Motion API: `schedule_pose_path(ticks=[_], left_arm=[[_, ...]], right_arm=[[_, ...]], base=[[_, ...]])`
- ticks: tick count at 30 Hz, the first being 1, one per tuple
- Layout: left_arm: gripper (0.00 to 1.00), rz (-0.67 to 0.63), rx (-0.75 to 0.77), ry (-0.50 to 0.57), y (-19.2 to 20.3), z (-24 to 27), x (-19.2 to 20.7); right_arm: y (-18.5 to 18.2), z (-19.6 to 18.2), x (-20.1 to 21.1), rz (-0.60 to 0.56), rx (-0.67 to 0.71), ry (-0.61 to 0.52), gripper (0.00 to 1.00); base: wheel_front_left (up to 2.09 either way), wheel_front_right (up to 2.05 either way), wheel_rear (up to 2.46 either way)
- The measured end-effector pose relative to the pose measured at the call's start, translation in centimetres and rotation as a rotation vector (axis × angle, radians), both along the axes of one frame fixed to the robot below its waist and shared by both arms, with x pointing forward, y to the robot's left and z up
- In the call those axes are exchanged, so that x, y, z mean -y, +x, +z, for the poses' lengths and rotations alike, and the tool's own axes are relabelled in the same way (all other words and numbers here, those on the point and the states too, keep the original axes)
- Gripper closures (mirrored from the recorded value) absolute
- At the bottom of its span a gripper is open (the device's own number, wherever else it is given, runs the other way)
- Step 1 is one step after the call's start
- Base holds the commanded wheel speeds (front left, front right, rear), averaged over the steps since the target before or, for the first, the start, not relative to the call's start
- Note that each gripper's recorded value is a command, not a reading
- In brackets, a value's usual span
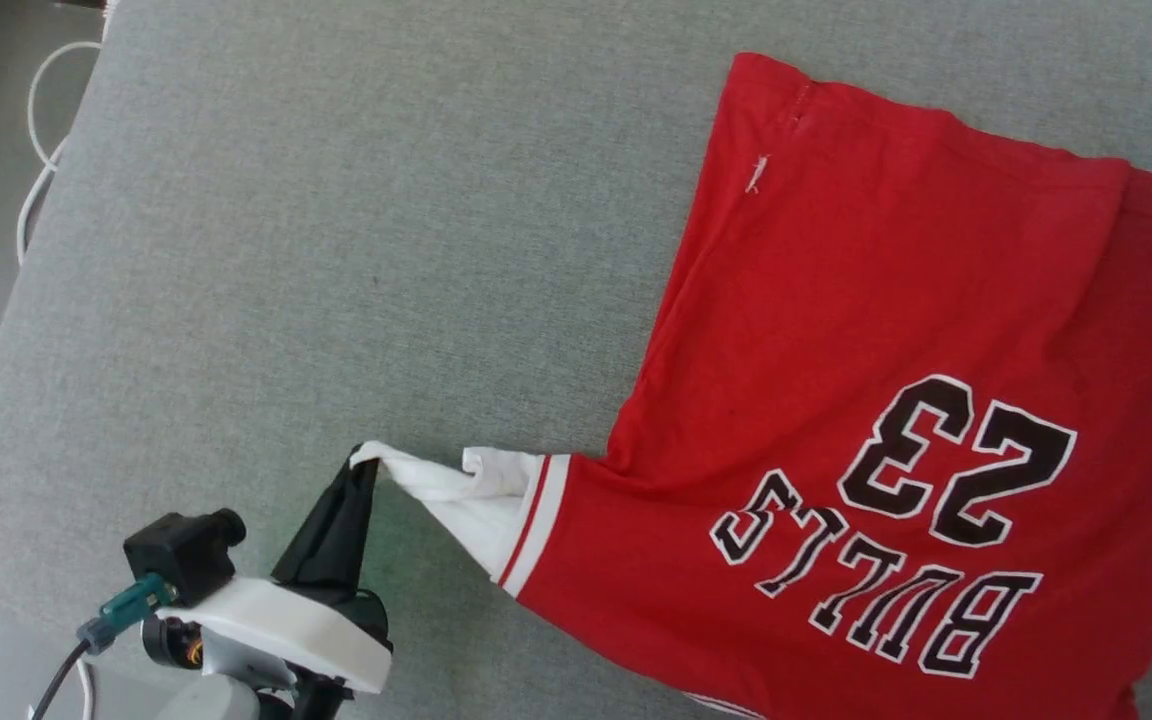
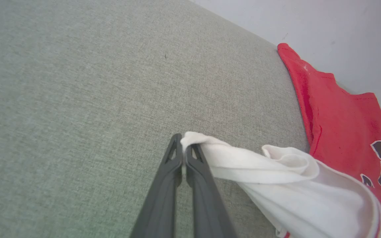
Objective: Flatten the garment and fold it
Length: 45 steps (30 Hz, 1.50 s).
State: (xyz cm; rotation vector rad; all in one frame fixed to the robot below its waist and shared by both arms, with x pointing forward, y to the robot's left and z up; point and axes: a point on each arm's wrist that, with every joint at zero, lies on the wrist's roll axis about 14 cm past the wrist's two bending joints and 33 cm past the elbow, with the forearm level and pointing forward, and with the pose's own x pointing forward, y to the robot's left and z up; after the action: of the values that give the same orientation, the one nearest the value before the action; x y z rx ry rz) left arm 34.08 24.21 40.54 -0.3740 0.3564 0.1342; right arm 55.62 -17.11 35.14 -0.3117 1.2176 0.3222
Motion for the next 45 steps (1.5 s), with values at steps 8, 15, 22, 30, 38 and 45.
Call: schedule_pose_path(ticks=[8,15,22,30,38,45], left_arm=[[1.00,-0.002,0.019,0.000,-0.6,0.6,0.2],[1.00,-0.007,0.041,0.001,-2.1,1.6,0.7],[1.00,-0.024,0.054,0.006,-3.8,2.4,1.1],[1.00,-0.067,0.075,0.010,-4.6,3.2,2.2],[1.00,-0.134,0.109,0.006,-3.6,4.2,3.9],[1.00,-0.144,0.092,0.007,-3.5,3.9,4.2]], right_arm=[[-0.4,2.5,0.2,0.011,0.105,0.025,1.00],[-1.1,8.3,1.0,0.036,0.275,0.080,1.00],[-5.5,12.9,5.0,0.066,0.369,0.062,1.00],[-16.7,10.9,11.2,0.044,0.233,0.006,1.00],[-28.5,5.7,15.0,-0.107,0.047,0.033,1.00],[-35.6,0.7,12.4,-0.176,-0.116,0.125,1.00]], base=[[0.00,0.00,0.00],[0.00,0.00,0.00],[0.00,0.00,0.00],[0.00,0.00,0.00],[0.00,0.00,0.00],[0.00,0.00,0.00]])
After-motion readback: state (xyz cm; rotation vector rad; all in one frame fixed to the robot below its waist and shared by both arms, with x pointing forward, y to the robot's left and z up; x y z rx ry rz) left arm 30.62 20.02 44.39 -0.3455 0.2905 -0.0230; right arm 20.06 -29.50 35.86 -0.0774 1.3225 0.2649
